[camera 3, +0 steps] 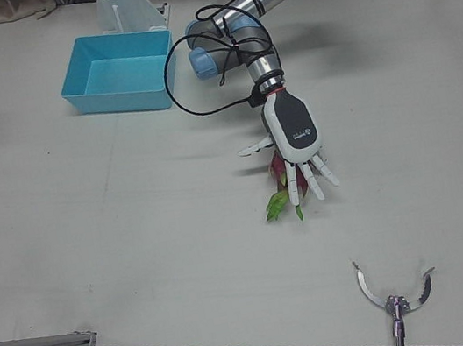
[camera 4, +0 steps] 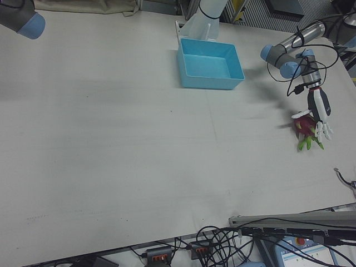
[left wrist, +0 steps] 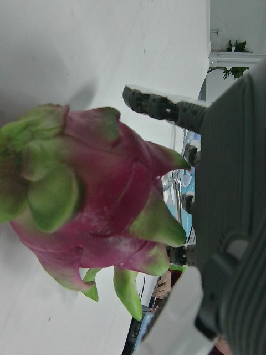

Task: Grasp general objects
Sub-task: 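Close the left hand's fingers around the dragon fruit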

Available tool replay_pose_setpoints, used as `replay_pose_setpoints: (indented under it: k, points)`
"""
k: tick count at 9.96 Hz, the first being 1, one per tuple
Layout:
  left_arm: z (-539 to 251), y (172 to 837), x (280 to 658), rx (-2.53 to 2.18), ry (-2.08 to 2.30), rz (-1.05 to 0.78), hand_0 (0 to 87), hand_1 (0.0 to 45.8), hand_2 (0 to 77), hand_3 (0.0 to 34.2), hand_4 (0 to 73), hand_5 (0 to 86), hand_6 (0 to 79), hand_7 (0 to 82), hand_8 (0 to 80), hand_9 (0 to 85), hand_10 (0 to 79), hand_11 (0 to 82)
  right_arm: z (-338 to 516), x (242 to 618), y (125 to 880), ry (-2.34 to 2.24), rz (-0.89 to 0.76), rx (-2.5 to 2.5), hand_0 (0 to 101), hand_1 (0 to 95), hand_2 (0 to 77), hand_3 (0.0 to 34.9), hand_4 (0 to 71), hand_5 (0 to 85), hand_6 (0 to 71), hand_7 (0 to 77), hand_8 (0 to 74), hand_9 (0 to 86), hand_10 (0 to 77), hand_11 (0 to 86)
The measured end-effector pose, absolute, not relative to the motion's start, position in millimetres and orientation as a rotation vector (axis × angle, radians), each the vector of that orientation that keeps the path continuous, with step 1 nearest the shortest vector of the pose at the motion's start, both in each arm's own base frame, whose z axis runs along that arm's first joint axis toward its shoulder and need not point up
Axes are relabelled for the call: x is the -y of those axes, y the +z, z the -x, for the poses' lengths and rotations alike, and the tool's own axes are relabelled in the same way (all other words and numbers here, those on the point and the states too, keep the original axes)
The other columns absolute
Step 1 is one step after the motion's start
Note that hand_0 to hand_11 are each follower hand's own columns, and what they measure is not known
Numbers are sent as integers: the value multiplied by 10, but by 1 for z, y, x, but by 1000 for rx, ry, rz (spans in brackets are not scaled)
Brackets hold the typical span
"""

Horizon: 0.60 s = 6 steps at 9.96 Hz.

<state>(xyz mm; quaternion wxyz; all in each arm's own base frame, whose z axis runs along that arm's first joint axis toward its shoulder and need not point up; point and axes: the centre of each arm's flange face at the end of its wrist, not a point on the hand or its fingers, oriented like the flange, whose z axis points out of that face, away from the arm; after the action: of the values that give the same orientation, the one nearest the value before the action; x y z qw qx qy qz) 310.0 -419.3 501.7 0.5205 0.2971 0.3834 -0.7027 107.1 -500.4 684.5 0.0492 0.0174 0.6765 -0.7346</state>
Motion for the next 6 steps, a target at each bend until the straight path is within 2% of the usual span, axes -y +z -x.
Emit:
replay_pose_setpoints:
  k: [4, 6]
  points:
    - [-330, 497, 398, -930, -1640, -780, 347, 0, 16, 296, 44, 22, 11, 11, 11, 11, 442, 11, -107, 500, 685, -2239, -53, -2061, 4, 60, 16, 0, 0, 742, 0, 0, 0, 16, 0, 11]
    - [-333, 496, 393, -928, -1636, -782, 322, 0, 16, 295, 44, 22, 11, 11, 11, 11, 442, 11, -107, 500, 685, -2238, -53, -2061, 4, 60, 16, 0, 0, 742, 0, 0, 0, 16, 0, 11]
